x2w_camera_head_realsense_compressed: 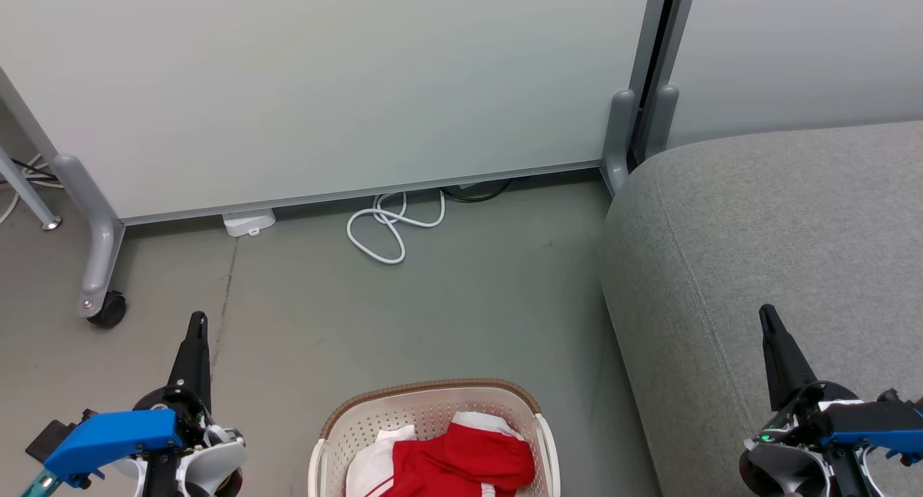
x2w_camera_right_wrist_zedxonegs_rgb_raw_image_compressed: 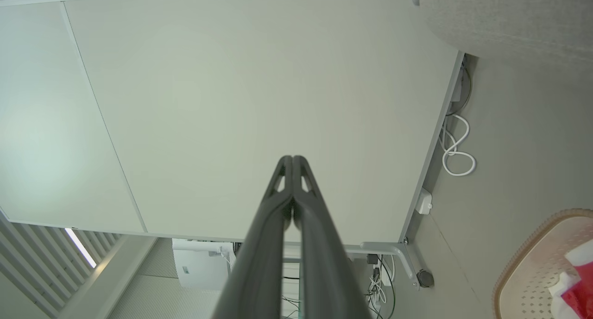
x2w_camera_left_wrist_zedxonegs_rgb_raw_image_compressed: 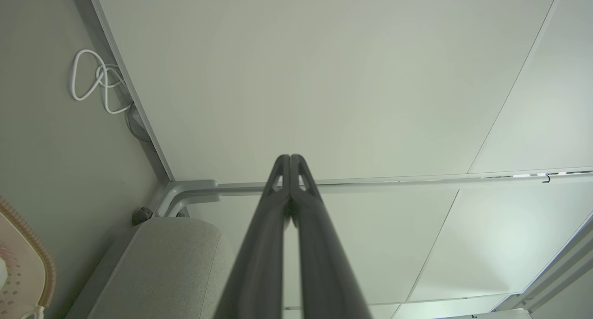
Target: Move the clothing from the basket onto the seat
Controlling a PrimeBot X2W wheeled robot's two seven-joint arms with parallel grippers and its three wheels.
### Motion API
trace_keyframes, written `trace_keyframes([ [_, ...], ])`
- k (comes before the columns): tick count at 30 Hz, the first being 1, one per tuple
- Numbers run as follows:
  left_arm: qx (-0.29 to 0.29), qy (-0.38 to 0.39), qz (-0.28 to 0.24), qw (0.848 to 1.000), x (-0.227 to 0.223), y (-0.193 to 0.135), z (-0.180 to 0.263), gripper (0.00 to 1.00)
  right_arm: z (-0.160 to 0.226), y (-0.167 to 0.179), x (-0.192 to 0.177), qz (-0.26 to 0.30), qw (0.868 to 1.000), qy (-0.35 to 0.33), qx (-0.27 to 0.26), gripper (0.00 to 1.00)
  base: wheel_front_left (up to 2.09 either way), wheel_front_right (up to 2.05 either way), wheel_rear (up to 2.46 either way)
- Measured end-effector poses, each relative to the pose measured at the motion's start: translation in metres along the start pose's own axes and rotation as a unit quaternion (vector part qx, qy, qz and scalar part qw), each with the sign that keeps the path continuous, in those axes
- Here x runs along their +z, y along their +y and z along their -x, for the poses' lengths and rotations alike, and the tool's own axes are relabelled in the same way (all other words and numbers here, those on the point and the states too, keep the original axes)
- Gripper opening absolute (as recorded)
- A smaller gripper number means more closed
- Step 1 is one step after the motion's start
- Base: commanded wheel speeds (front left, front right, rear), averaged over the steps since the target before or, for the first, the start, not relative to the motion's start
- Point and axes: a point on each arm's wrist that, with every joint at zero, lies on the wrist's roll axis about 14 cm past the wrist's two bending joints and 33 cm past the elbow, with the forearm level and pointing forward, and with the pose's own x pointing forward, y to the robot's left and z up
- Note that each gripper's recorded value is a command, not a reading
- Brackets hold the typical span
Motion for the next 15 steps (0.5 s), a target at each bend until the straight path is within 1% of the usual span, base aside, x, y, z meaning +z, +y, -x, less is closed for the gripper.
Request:
trace_keyframes([
  [15, 0.000, 0.000, 0.000, 1.000, 0.0000, -0.0001, 0.0000, 0.00, 0.0000, 0.0001, 0.0000, 0.000, 1.000, 0.000, 0.000, 0.00, 0.00, 0.00, 0.00],
])
